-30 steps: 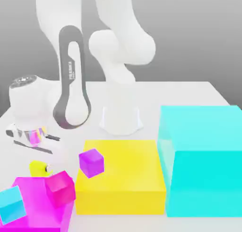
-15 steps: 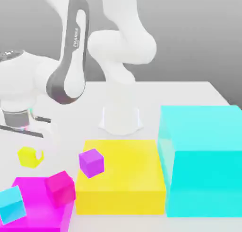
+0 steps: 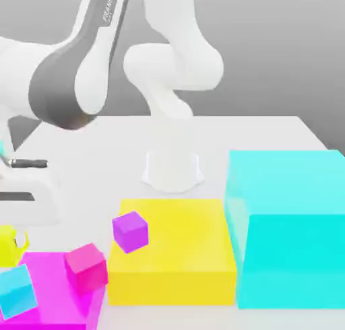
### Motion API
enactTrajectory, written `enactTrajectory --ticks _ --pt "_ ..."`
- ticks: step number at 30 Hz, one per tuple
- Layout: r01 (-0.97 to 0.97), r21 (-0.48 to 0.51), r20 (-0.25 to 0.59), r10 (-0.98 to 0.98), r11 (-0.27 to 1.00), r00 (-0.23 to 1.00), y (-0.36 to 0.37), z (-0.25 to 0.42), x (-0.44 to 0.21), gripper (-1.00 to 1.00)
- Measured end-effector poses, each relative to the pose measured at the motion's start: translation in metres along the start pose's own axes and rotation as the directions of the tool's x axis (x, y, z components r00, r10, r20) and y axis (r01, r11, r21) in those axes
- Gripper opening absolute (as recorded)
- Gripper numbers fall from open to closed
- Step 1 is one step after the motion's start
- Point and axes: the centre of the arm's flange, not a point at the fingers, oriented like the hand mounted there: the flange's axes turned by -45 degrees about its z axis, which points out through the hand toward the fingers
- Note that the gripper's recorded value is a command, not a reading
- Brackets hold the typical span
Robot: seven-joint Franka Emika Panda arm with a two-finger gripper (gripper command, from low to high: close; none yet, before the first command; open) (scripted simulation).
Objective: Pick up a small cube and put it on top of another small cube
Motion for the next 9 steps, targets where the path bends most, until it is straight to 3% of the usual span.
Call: enactTrajectory --ticks 6,9 --pt "0.000 -0.002 0.000 0.000 1.000 1.000 0.000 0.005 0.000 1.00" --pt "0.002 -0.002 0.000 -0.002 1.000 1.000 0.000 -0.031 0.001 1.00"
